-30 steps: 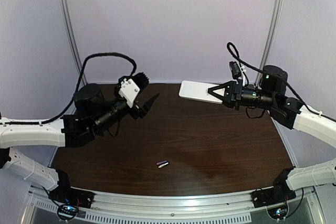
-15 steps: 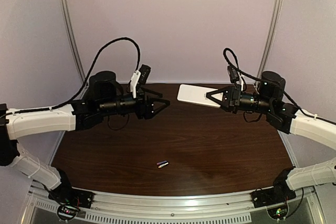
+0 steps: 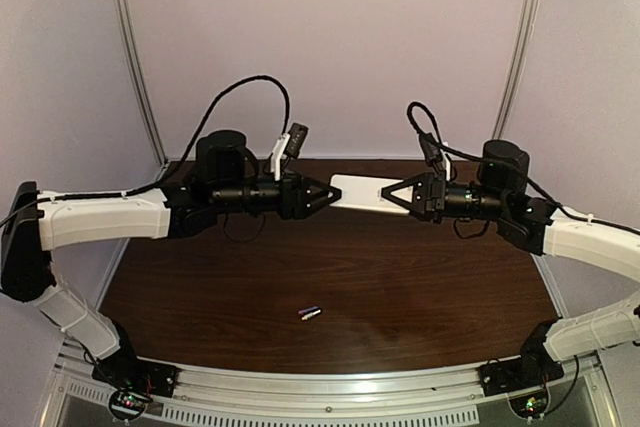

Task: Load the batteries into the remote control
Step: Remove the battery cover from the remote control.

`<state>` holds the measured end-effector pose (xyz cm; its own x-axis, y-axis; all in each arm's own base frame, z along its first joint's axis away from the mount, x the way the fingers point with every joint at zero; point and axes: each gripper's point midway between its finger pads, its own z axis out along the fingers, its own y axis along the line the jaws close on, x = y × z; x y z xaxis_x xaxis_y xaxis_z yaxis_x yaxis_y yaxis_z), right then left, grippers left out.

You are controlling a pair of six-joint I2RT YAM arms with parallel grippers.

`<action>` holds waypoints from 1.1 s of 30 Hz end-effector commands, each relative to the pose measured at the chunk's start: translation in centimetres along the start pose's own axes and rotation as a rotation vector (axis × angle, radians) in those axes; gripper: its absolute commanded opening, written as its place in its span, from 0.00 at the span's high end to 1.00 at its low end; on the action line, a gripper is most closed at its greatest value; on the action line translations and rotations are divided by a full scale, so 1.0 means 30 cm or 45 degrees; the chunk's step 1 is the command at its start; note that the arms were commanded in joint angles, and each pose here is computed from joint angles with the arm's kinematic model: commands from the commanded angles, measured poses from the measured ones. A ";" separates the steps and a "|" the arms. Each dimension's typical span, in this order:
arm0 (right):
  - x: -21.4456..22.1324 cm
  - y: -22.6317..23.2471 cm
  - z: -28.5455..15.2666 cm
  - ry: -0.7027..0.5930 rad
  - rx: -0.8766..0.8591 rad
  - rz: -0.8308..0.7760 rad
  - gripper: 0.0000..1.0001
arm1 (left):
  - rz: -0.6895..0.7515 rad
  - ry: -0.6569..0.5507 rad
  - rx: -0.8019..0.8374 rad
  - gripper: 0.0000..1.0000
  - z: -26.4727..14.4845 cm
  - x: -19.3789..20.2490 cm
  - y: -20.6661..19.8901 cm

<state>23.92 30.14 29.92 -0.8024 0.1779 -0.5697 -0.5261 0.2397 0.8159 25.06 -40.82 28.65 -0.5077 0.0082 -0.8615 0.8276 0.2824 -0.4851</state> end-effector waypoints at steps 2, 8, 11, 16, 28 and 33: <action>-0.001 0.035 0.014 0.008 -0.046 -0.060 1.00 | -0.011 -0.036 0.016 0.52 0.023 -0.061 -0.010; 0.002 0.034 0.025 0.018 -0.043 -0.059 1.00 | -0.011 -0.001 -0.012 0.58 0.049 -0.056 0.011; 0.000 0.033 0.025 0.014 -0.040 -0.063 1.00 | -0.019 0.023 0.006 0.59 0.061 -0.037 0.012; -0.006 0.034 0.023 0.005 -0.034 -0.066 1.00 | -0.041 0.044 -0.005 0.60 0.065 -0.016 0.025; -0.011 0.052 0.014 -0.003 -0.045 -0.092 1.00 | -0.096 0.098 0.001 0.77 0.074 0.031 0.045; -0.008 0.065 0.009 0.002 -0.064 -0.101 1.00 | -0.123 0.079 0.049 0.83 0.055 0.018 0.050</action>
<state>23.61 30.72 28.90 -0.7954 0.1347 -0.5910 -0.5494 0.2518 0.7967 25.98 -41.89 27.95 -0.5964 0.0456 -0.8014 0.7817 0.2601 -0.5669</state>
